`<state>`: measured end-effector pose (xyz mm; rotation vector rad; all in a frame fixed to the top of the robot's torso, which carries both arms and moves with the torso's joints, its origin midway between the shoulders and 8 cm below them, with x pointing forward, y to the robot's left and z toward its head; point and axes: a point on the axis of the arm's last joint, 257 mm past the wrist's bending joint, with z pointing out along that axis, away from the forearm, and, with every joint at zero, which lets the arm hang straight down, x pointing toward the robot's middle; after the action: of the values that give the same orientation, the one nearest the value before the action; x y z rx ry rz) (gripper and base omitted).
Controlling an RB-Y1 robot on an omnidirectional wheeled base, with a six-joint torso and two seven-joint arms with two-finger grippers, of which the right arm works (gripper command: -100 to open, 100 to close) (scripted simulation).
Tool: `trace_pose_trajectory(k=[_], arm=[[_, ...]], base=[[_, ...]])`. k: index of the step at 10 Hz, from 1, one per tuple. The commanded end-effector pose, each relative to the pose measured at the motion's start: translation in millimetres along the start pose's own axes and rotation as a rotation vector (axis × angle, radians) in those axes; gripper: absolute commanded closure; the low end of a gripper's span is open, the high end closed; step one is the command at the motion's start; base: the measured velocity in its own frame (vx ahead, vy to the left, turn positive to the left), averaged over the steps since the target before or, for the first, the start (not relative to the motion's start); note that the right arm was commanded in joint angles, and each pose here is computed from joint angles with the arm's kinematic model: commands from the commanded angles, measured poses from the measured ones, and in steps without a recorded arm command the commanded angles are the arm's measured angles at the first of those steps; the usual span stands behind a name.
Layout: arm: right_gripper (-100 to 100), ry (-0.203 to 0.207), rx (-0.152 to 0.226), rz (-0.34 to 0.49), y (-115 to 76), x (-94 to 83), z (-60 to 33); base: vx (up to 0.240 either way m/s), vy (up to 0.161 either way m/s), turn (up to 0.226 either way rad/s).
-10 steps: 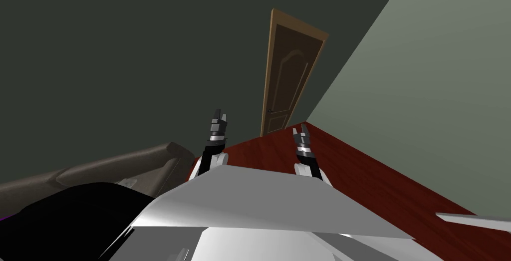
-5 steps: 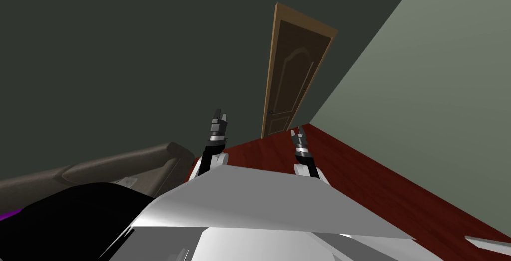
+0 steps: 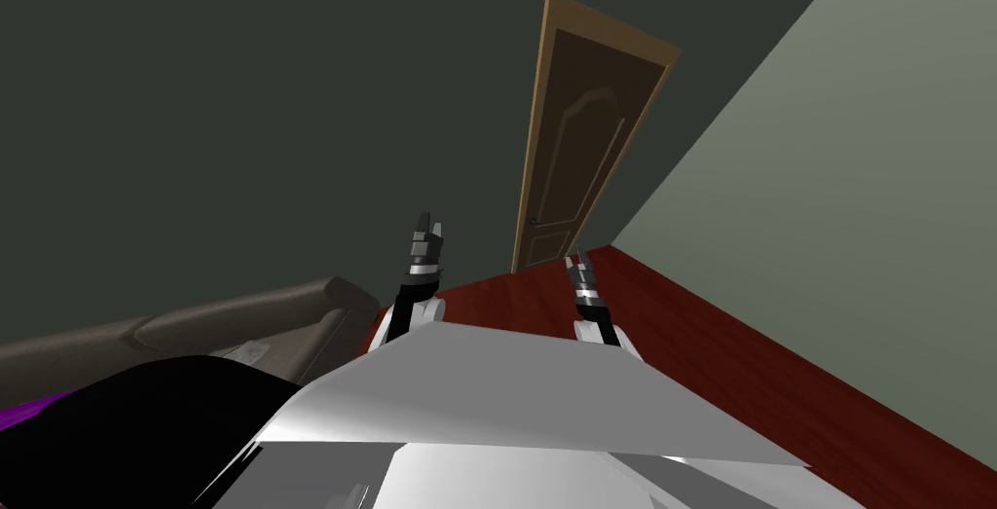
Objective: Pull the door open
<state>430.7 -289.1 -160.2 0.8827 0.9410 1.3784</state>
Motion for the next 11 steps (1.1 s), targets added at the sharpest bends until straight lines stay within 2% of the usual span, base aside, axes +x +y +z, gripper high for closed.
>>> trace_pose_trajectory(k=[1,11], arm=[[-100,0.010,0.018,-0.001,-10.9,0.9,-1.5],[-100,0.061,0.131,-0.014,-74.9,-9.2,-14.9]], base=[[0.087,-0.036,0.073],[0.096,-0.035,0.074]])
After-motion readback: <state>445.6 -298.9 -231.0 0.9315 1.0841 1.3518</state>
